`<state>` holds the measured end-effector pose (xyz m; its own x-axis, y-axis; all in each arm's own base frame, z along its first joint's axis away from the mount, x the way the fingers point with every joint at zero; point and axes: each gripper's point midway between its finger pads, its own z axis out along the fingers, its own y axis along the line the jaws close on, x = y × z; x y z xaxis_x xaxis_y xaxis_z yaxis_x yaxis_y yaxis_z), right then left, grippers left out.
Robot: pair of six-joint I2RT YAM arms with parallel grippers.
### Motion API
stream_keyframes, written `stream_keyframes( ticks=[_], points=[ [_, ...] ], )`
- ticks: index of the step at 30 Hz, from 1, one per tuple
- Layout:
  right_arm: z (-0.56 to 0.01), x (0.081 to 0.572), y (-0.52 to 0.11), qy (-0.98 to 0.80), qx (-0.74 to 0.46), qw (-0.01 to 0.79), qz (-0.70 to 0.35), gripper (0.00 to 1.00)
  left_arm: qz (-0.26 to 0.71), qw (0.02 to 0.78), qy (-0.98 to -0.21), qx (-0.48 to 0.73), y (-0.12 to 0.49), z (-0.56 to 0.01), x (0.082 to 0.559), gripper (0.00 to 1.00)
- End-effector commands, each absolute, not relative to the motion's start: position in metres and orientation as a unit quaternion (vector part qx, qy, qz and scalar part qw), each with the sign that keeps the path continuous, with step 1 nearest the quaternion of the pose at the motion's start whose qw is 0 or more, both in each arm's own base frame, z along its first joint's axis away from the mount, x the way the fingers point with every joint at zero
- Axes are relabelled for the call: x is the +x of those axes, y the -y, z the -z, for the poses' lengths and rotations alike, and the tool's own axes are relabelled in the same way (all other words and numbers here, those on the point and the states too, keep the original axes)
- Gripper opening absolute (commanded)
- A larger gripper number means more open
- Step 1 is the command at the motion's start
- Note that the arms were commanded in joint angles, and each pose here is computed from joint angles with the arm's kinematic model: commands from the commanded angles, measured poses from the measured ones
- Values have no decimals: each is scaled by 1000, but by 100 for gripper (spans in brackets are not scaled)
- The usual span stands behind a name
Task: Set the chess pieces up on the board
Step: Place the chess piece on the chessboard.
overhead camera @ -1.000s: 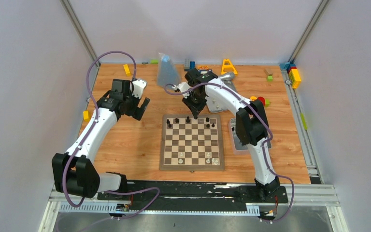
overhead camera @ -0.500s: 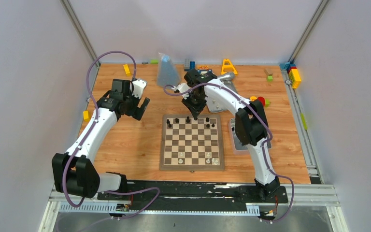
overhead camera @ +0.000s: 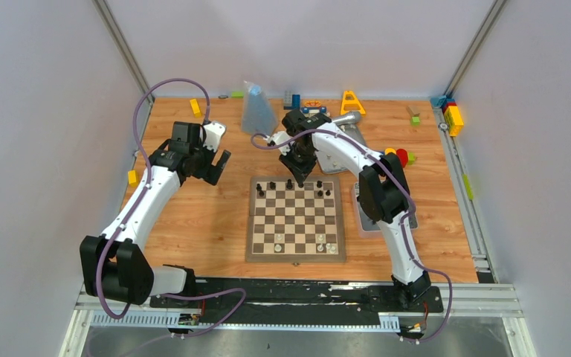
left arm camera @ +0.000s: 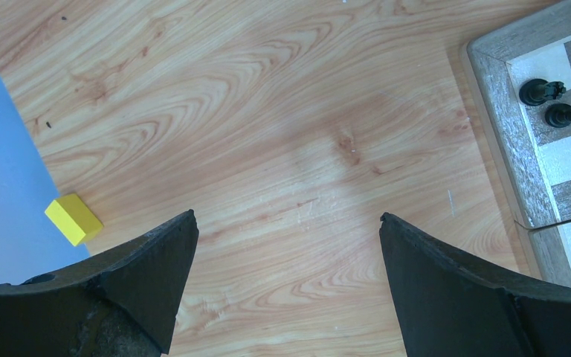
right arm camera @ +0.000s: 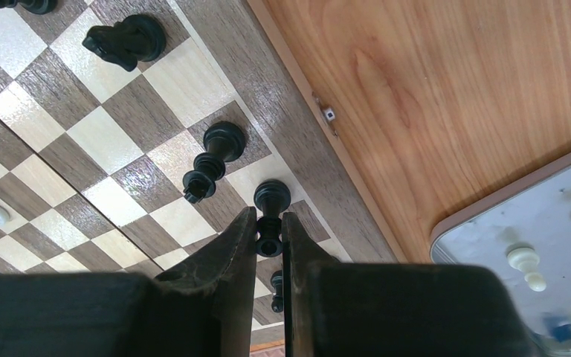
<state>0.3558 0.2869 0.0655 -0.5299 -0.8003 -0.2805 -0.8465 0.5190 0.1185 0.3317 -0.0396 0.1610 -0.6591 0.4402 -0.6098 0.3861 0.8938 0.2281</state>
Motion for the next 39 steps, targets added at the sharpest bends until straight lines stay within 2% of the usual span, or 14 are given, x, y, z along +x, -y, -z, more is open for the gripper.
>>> stream_keyframes(
  ticks=[1,16,20,28,34,39],
  points=[
    [-72,362,-295,-860,-483,112,-121,7,-41,368,-901,224,39,-173,335,100],
    [-70,358,-297,-859,-486,108,-115,10,-42,370,-901,224,39,-174,335,100],
    [-70,357,-295,-860,-485,107,-111,18,-42,370,-901,224,39,-175,335,100],
    [-85,359,-296,-859,-483,125,-112,45,-42,369,-901,224,38,-174,335,100],
    [-113,354,-294,-858,-476,149,-120,49,-42,368,-901,224,38,-173,335,100],
    [-141,341,-269,-867,-455,170,-115,52,-40,369,-901,224,39,-174,335,100]
  ],
)
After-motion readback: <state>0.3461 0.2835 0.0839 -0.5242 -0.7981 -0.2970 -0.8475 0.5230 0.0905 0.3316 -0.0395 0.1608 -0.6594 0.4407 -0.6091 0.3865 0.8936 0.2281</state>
